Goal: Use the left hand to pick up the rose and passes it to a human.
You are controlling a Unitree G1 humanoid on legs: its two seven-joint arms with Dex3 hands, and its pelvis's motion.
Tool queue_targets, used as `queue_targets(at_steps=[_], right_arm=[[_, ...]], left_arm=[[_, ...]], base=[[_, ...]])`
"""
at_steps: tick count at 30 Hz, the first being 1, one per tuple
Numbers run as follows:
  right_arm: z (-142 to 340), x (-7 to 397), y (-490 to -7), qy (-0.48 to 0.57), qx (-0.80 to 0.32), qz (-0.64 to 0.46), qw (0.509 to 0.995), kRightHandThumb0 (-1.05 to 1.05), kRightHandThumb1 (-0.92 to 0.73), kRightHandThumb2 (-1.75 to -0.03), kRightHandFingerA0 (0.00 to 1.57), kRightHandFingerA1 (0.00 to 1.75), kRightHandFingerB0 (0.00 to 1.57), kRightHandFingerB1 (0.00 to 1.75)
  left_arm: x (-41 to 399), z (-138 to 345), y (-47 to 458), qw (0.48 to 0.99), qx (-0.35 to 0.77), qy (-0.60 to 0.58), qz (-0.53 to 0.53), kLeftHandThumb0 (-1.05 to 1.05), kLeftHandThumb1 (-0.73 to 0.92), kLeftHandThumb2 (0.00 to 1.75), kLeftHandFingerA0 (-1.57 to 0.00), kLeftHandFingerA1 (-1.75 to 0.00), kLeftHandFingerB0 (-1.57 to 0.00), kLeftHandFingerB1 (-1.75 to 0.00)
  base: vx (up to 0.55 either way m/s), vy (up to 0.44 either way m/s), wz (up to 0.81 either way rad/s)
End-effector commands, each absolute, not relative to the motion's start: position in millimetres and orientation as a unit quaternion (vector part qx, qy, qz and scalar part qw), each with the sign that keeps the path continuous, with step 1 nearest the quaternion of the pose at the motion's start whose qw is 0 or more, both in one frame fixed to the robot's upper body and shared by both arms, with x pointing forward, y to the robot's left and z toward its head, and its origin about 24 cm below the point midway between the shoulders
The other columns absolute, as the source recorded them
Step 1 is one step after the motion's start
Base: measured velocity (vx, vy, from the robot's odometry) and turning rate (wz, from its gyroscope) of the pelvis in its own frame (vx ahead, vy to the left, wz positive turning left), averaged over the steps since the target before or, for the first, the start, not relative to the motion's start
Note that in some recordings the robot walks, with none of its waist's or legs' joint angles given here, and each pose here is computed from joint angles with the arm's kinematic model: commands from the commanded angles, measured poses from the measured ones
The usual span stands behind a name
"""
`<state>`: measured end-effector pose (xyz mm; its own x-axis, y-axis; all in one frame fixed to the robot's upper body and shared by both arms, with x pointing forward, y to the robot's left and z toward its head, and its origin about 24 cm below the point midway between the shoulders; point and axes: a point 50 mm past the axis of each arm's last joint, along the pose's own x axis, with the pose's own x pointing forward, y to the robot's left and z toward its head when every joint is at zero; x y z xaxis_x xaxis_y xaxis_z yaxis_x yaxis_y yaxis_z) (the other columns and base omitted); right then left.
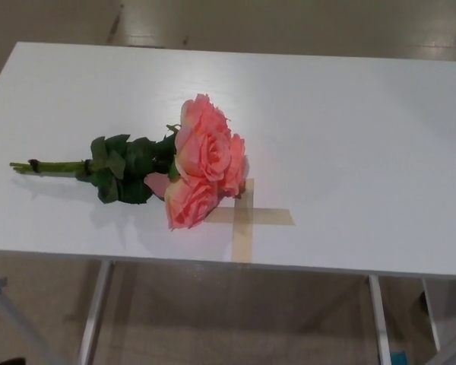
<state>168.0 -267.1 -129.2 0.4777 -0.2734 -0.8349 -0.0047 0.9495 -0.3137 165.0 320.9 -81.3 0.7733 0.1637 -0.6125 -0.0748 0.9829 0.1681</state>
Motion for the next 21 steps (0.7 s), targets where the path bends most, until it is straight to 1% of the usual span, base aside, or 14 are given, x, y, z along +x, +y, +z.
queue_targets(at_steps=[1, 2, 3, 6, 10, 13, 16, 20, 21], right_arm=[[-131.3, 161.2, -269.5, 0.512, -0.139, -0.081, 0.844, -0.36, -0.61, -0.58, 0.66, 0.46, 0.54, 0.42], [-131.3, 160.9, -269.7, 0.512, -0.138, -0.083, 0.844, -0.36, -0.61, -0.58, 0.66, 0.46, 0.54, 0.42], [-131.3, 161.1, -269.6, 0.512, -0.137, -0.084, 0.844, -0.36, -0.61, -0.58, 0.66, 0.46, 0.54, 0.42], [-130.4, 164.1, -268.8, 0.509, -0.136, -0.088, 0.845, -0.36, -0.61, -0.58, 0.66, 0.46, 0.54, 0.42], [-129.8, 165.3, -268.9, 0.508, -0.139, -0.087, 0.846, -0.36, -0.61, -0.58, 0.67, 0.46, 0.55, 0.42], [-129.4, 166.4, -268.7, 0.507, -0.144, -0.083, 0.846, -0.36, -0.62, -0.58, 0.67, 0.46, 0.53, 0.42], [-129.1, 166.9, -268.8, 0.507, -0.144, -0.082, 0.846, -0.36, -0.62, -0.58, 0.66, 0.46, 0.52, 0.41], [-129.1, 166.9, -268.8, 0.507, -0.144, -0.082, 0.846, -0.36, -0.62, -0.58, 0.66, 0.46, 0.52, 0.41], [-128.6, 169.1, -267.7, 0.506, -0.143, -0.082, 0.847, -0.36, -0.62, -0.58, 0.66, 0.46, 0.53, 0.42]], left_arm=[[142.9, -12.4, 310.0, 0.969, 0.042, 0.186, -0.157, -0.48, 0.44, 0.54, -0.37, -0.35, -0.34, -0.32], [141.2, -3.1, 305.9, 0.967, 0.045, 0.174, -0.182, -0.55, 0.38, 0.69, -0.32, -0.44, -0.33, -0.41], [140.6, 1.1, 304.1, 0.966, 0.046, 0.168, -0.193, -0.47, 0.44, 0.54, -0.37, -0.35, -0.40, -0.33], [138.4, 32.0, 292.0, 0.952, 0.059, 0.121, -0.274, -0.49, 0.45, 0.54, -0.37, -0.35, -0.43, -0.34], [136.5, 57.1, 281.9, 0.941, 0.065, 0.089, -0.320, -0.48, 0.45, 0.54, -0.39, -0.36, -0.44, -0.35], [134.6, 85.3, 271.3, 0.931, 0.068, 0.051, -0.354, -0.48, 0.45, 0.54, -0.40, -0.36, -0.44, -0.34], [134.5, 100.7, 265.6, 0.927, 0.065, 0.025, -0.369, -0.48, 0.45, 0.54, -0.41, -0.36, -0.44, -0.34], [133.1, 102.5, 264.8, 0.927, 0.063, 0.028, -0.370, -0.48, 0.45, 0.54, -0.41, -0.36, -0.44, -0.34], [136.2, 121.9, 261.9, 0.926, 0.068, -0.015, -0.371, -0.50, 0.45, 0.54, -0.42, -0.37, -0.42, -0.34]], base=[[0.00, 0.000, 0.00], [0.00, 0.000, 0.00], [0.00, 0.000, 0.00], [0.00, 0.000, 0.00], [0.00, 0.000, 0.00], [0.00, 0.000, 0.00], [0.00, 0.000, 0.00], [0.00, 0.000, 0.00], [0.00, 0.000, 0.00]])
